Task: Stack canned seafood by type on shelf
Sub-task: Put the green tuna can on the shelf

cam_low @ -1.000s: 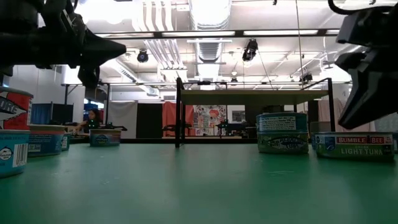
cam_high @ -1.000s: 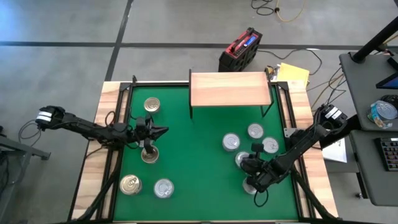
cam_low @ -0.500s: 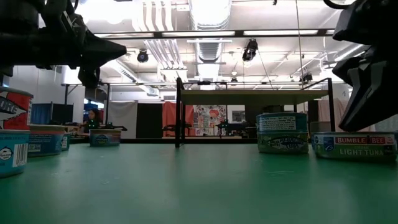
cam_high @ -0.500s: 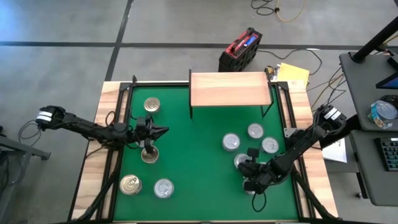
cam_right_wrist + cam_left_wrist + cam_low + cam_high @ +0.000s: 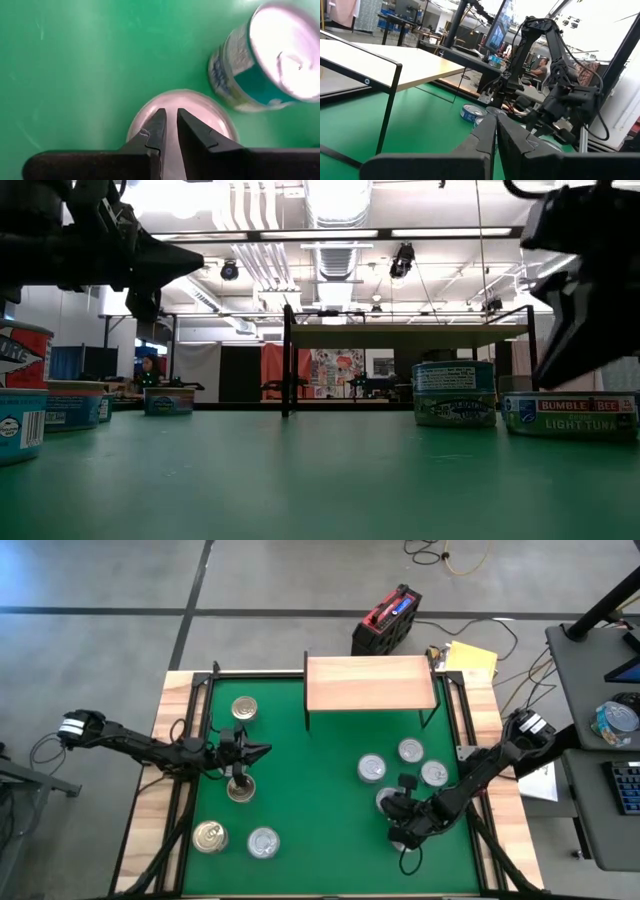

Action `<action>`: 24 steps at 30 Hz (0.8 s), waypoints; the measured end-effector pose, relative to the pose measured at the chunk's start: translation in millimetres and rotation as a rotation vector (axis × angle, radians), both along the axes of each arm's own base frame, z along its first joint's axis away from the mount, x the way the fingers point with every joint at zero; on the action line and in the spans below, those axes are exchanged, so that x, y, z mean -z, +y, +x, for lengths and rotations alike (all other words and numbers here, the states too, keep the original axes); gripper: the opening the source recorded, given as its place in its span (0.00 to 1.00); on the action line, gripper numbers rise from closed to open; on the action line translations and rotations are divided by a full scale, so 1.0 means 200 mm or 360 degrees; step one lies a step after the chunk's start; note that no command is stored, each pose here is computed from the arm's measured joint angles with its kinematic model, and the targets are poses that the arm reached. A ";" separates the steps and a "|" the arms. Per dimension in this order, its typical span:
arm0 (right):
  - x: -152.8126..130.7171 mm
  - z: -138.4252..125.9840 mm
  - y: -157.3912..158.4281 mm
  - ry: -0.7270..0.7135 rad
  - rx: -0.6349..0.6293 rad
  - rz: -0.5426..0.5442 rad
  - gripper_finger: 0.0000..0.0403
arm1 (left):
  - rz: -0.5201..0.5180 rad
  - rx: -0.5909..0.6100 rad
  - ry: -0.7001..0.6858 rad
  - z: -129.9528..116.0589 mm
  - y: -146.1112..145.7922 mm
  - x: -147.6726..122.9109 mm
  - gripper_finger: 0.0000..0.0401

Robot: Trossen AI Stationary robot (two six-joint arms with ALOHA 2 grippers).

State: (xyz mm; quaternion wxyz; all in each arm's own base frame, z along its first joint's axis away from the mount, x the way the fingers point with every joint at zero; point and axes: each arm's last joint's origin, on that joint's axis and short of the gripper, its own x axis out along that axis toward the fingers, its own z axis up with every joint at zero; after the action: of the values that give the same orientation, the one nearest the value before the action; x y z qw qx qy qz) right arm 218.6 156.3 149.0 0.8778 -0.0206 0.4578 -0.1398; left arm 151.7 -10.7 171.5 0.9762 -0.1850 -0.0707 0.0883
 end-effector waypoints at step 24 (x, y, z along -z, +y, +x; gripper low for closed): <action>-0.36 0.01 -0.13 0.0223 0.0449 0.0386 0.10 | 0.0243 0.0086 0.0145 0.21 -0.09 -0.17 0.00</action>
State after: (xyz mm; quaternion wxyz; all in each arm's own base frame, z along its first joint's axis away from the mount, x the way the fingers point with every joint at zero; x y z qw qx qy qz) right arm 220.8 129.5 220.8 0.8114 0.1401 0.5296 -0.2035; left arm 193.7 -28.9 204.7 0.9917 -0.1077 -0.0278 0.0646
